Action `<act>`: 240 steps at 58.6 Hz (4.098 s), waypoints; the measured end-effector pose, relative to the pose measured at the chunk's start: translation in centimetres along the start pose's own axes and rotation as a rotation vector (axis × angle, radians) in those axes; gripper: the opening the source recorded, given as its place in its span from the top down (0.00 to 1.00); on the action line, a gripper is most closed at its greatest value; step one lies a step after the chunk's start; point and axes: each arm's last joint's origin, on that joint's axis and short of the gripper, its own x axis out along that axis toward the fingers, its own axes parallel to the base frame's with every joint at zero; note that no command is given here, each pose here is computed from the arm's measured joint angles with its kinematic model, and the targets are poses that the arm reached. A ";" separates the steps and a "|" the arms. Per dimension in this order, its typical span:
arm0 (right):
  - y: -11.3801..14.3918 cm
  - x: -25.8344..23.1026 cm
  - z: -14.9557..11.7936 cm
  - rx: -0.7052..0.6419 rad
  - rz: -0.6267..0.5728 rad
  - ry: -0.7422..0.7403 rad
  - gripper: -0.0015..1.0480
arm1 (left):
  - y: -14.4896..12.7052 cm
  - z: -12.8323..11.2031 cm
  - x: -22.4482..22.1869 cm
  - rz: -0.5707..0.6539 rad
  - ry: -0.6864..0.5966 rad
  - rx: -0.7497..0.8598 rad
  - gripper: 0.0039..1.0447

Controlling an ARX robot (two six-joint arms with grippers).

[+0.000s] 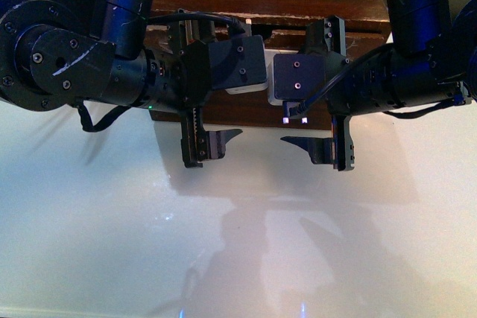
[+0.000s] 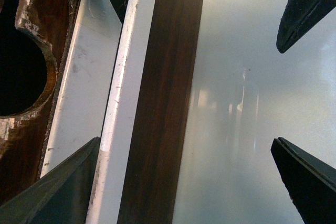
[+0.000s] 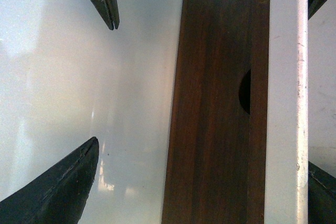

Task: Open drawer

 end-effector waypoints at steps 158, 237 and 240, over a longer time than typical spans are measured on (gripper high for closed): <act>5.6 -8.5 6.1 0.019 -0.147 -0.067 0.08 | -3.6 2.2 -10.6 0.058 -0.168 -0.213 0.08; 11.9 -28.7 7.1 1.182 -1.155 -0.141 0.54 | -4.6 -1.5 -32.3 1.104 -0.216 -1.002 0.57; 12.3 -28.5 7.0 1.190 -1.156 -0.148 0.64 | -5.2 -1.2 -31.9 1.104 -0.213 -0.999 0.65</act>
